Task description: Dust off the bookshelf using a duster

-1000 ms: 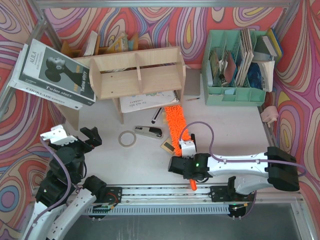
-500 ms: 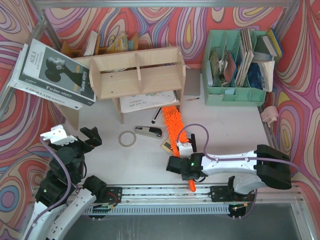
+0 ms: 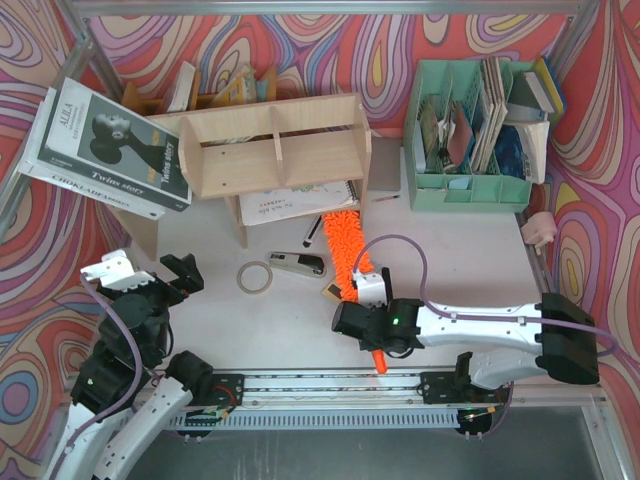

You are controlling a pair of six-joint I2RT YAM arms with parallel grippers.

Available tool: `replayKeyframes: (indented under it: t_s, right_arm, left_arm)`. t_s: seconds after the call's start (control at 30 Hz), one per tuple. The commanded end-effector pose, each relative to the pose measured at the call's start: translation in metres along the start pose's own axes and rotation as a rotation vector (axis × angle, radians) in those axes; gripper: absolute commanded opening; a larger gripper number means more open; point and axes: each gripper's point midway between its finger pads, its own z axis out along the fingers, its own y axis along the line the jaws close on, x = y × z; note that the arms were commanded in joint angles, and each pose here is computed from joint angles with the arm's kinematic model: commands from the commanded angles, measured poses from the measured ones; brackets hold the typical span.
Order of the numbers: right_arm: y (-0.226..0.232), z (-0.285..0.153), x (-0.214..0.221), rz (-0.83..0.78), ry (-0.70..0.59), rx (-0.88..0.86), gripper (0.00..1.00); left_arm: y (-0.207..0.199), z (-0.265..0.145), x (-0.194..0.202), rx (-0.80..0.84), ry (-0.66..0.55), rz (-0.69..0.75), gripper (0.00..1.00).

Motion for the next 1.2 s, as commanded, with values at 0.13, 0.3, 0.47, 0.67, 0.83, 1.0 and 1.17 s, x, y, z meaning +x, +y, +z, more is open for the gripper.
replayKeyframes:
  t_s: [0.13,0.3,0.47,0.67,0.83,1.0,1.17]
  right_arm:
    - [0.036,0.001,-0.032,-0.077,-0.116,-0.127,0.00]
    - [0.063,0.004,-0.037,-0.136,-0.098,-0.177,0.00]
    - [0.093,0.007,-0.036,-0.195,-0.090,-0.224,0.00]
    - [0.127,0.009,-0.028,-0.281,-0.072,-0.248,0.00]
    - [0.141,0.021,-0.011,-0.325,-0.027,-0.237,0.00]
    - [0.129,0.034,0.008,-0.333,0.045,-0.179,0.00]
    - [0.125,0.034,0.012,-0.343,0.070,-0.163,0.00]
  left_arm:
    - [0.001,-0.001,-0.004,-0.008,-0.010,-0.011,0.98]
    - [0.001,-0.001,-0.004,-0.009,-0.010,-0.010,0.98]
    - [0.002,-0.001,-0.005,-0.009,-0.012,-0.011,0.98]
    - [0.002,-0.001,-0.004,-0.009,-0.011,-0.011,0.98]
    - [0.002,-0.001,-0.005,-0.011,-0.013,-0.012,0.98]
    - [0.002,-0.002,-0.005,-0.011,-0.016,-0.014,0.98]
    - [0.002,-0.001,-0.005,-0.011,-0.015,-0.014,0.98]
